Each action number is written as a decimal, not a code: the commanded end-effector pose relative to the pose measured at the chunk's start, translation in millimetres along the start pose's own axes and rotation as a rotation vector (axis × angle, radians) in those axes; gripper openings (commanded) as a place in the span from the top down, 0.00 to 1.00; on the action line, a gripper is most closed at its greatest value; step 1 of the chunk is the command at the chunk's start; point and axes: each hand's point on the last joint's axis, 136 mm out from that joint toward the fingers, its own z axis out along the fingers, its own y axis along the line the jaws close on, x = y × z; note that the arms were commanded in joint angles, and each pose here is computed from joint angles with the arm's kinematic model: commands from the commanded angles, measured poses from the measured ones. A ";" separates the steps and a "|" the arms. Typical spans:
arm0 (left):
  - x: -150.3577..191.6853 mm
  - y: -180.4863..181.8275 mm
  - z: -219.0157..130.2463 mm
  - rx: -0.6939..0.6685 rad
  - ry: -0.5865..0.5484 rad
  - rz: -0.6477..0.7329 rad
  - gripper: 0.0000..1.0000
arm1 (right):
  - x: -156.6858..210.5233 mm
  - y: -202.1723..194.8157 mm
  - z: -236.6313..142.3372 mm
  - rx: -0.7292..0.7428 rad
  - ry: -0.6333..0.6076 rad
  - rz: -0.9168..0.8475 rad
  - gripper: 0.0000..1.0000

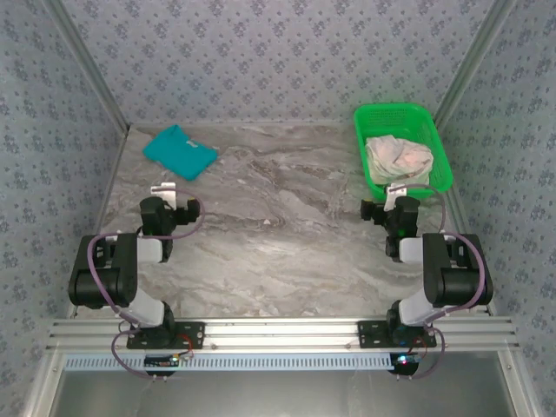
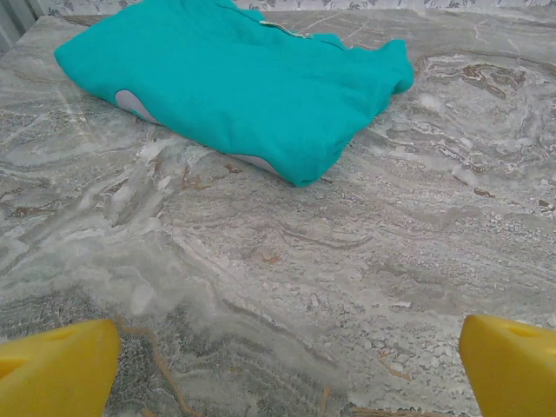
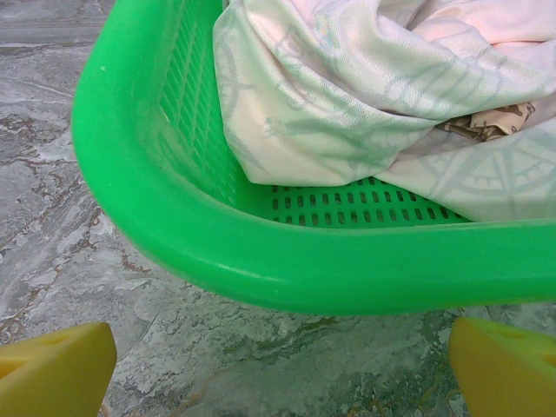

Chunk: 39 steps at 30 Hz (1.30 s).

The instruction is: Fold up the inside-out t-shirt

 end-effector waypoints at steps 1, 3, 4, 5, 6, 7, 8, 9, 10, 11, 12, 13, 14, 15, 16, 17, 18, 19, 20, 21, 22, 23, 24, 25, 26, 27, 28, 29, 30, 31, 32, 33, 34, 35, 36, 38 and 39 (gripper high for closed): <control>-9.9 4.7 3.2 -0.014 -0.023 -0.012 0.00 | -12.4 -1.1 1.5 0.001 -0.032 -0.007 0.00; -9.7 4.3 3.4 -0.012 -0.023 -0.012 0.00 | -12.2 -1.2 1.4 0.000 -0.031 -0.006 0.00; -10.1 4.7 3.2 -0.014 -0.024 -0.013 0.00 | -12.0 -1.3 1.5 0.000 -0.031 -0.006 0.00; -10.1 4.5 3.2 -0.013 -0.024 -0.013 0.00 | -12.2 -1.0 1.5 0.000 -0.031 -0.007 0.00; -10.1 4.6 3.2 -0.014 -0.024 -0.013 0.00 | -12.2 -1.3 1.4 0.001 -0.032 -0.006 0.00; -9.6 4.7 3.3 -0.014 -0.023 -0.012 0.00 | -12.5 -1.3 1.4 0.000 -0.032 -0.006 0.00; -10.1 4.1 3.2 -0.013 -0.024 -0.011 0.00 | -12.4 -1.4 1.4 0.001 -0.033 -0.007 0.00; -9.7 4.3 3.3 -0.013 -0.023 -0.012 0.00 | -12.2 -1.0 1.4 0.000 -0.032 -0.006 0.00; -9.4 4.6 3.3 -0.013 -0.022 -0.013 0.00 | -12.1 -1.4 1.3 0.001 -0.031 -0.006 0.00; -9.9 4.4 3.2 -0.013 -0.023 -0.012 0.00 | -12.4 -1.2 1.6 0.000 -0.032 -0.007 0.00; -9.9 4.5 3.2 -0.013 -0.023 -0.011 0.00 | -11.7 -1.4 1.5 0.001 -0.030 -0.006 0.00; -10.1 4.3 3.2 -0.013 -0.024 -0.012 0.00 | -12.4 -1.1 1.5 0.000 -0.032 -0.007 0.00; -10.0 4.3 3.3 -0.013 -0.024 -0.012 0.00 | -12.4 -1.0 1.4 -0.001 -0.032 -0.006 0.00; -10.1 4.5 3.2 -0.013 -0.024 -0.013 0.00 | -12.1 -0.9 1.5 -0.001 -0.031 -0.007 0.00; -9.9 4.7 3.3 -0.014 -0.023 -0.011 0.00 | -11.6 -1.5 1.3 0.001 -0.030 -0.006 0.00; -10.1 4.7 3.2 -0.014 -0.024 -0.012 0.00 | -12.1 -1.0 1.5 0.000 -0.031 -0.007 0.00; -9.8 4.3 3.3 -0.013 -0.023 -0.012 0.00 | -12.0 -1.3 1.5 0.000 -0.031 -0.006 0.00; -10.1 4.8 3.2 -0.014 -0.024 -0.013 0.00 | -11.9 -1.3 1.5 0.000 -0.031 -0.007 0.00; -10.2 4.3 3.2 -0.012 -0.024 -0.011 0.00 | -12.3 -1.2 1.5 0.000 -0.032 -0.007 0.00; -9.8 4.7 3.3 -0.014 -0.023 -0.013 0.00 | -11.6 -1.3 1.5 0.000 -0.030 -0.007 0.00; -10.0 4.5 3.2 -0.013 -0.024 -0.013 0.00 | -12.5 -1.3 1.5 0.000 -0.032 -0.006 0.00; -10.3 4.7 3.2 -0.014 -0.025 -0.012 0.00 | -12.1 -1.3 1.6 0.001 -0.031 -0.006 0.00; -10.5 4.4 3.2 -0.013 -0.025 -0.012 0.00 | -12.1 -1.4 1.6 0.001 -0.031 -0.005 0.00; -10.2 4.5 3.2 -0.013 -0.024 -0.012 0.00 | -12.4 -1.4 1.5 0.001 -0.032 -0.007 0.00; -10.0 4.6 3.3 -0.014 -0.023 -0.012 0.00 | -12.2 -1.1 1.5 0.000 -0.032 -0.007 0.00; -9.2 4.4 3.3 -0.013 -0.021 -0.012 0.00 | -12.2 -1.0 1.7 0.000 -0.031 -0.007 0.00; -9.9 4.0 3.2 -0.012 -0.023 -0.011 0.00 | -12.6 -1.2 1.5 0.000 -0.033 -0.007 0.00; -10.0 4.6 3.2 -0.014 -0.024 -0.012 0.00 | -12.3 -1.1 1.5 0.000 -0.032 -0.006 0.00; -10.1 4.7 3.2 -0.014 -0.024 -0.013 0.00 | -12.6 -1.0 1.4 0.000 -0.033 -0.007 0.00; -9.7 4.7 3.3 -0.014 -0.023 -0.012 0.00 | -11.7 -1.1 1.6 0.000 -0.030 -0.006 0.00; -10.1 4.5 3.2 -0.014 -0.024 -0.013 0.00 | -12.2 -1.6 1.5 0.000 -0.032 -0.004 0.00; -9.6 4.7 3.3 -0.014 -0.022 -0.012 0.00 | -11.6 -2.6 1.4 -0.001 -0.030 0.002 0.00; -10.1 4.3 3.2 -0.012 -0.024 -0.012 0.00 | -12.1 -2.7 1.6 -0.003 -0.031 0.003 0.00; -9.8 5.1 3.2 -0.017 -0.023 -0.012 0.00 | -12.1 -2.6 1.5 -0.002 -0.031 0.003 0.00; -9.9 13.3 4.0 -0.064 -0.019 -0.030 0.00 | -11.8 -2.2 1.2 0.002 -0.032 -0.002 0.00; -13.3 16.9 2.1 -0.091 -0.026 -0.036 0.00 | -15.5 -5.7 -1.8 0.020 -0.046 0.010 0.00; -20.5 16.2 -3.2 -0.111 -0.041 -0.027 0.00 | -21.4 -8.1 -6.8 0.035 -0.052 0.013 0.00</control>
